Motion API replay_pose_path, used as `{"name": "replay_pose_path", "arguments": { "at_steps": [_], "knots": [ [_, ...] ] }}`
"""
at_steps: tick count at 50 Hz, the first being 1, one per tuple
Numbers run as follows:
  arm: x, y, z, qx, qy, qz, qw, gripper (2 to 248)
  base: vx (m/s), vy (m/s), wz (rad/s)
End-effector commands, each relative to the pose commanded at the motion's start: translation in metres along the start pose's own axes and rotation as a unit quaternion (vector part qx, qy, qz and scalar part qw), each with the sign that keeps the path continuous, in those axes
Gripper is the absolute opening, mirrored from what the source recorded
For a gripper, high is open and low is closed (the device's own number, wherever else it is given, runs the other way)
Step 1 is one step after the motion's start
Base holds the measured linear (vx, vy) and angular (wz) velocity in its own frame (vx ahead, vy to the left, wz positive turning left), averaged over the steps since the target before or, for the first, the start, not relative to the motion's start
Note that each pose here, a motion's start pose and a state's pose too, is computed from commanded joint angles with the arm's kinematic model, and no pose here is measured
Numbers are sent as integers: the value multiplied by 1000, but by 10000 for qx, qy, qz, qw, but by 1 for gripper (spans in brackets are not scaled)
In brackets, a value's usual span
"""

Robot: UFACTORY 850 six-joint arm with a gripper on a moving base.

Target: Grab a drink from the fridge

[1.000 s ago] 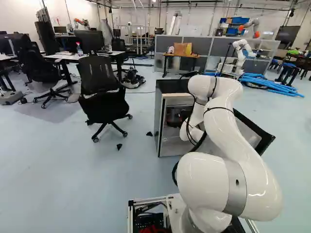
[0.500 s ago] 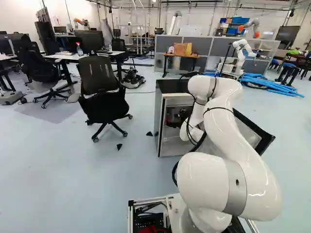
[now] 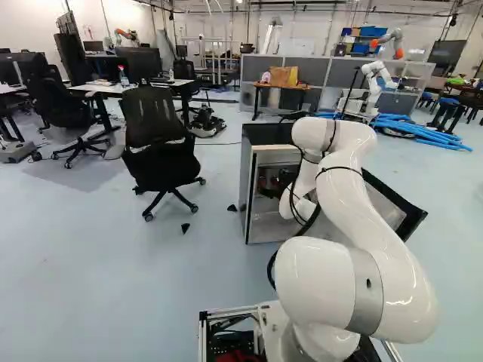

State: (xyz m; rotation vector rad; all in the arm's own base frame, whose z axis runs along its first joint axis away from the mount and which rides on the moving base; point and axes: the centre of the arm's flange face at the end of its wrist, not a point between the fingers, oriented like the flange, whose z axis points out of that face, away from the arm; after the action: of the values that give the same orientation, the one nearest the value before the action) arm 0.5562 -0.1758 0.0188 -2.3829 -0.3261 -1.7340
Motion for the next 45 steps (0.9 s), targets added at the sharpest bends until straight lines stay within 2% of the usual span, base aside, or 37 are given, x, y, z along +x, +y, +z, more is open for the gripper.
{"name": "replay_pose_path", "arguments": {
  "at_steps": [17, 22, 23, 28, 29, 45],
  "knots": [
    [0, 0, 0, 0, 0, 0, 10000, 179, 0, 0, 0],
    [0, 0, 0, 0, 0, 0, 10000, 174, 0, 0, 0],
    [0, 0, 0, 0, 0, 0, 10000, 160, 0, 0, 0],
    [0, 0, 0, 0, 0, 0, 10000, 160, 0, 0, 0],
    [0, 0, 0, 0, 0, 0, 10000, 150, 0, 0, 0],
    [0, 0, 0, 0, -4, -1, 10000, 152, 0, 0, 0]
  ]
}}
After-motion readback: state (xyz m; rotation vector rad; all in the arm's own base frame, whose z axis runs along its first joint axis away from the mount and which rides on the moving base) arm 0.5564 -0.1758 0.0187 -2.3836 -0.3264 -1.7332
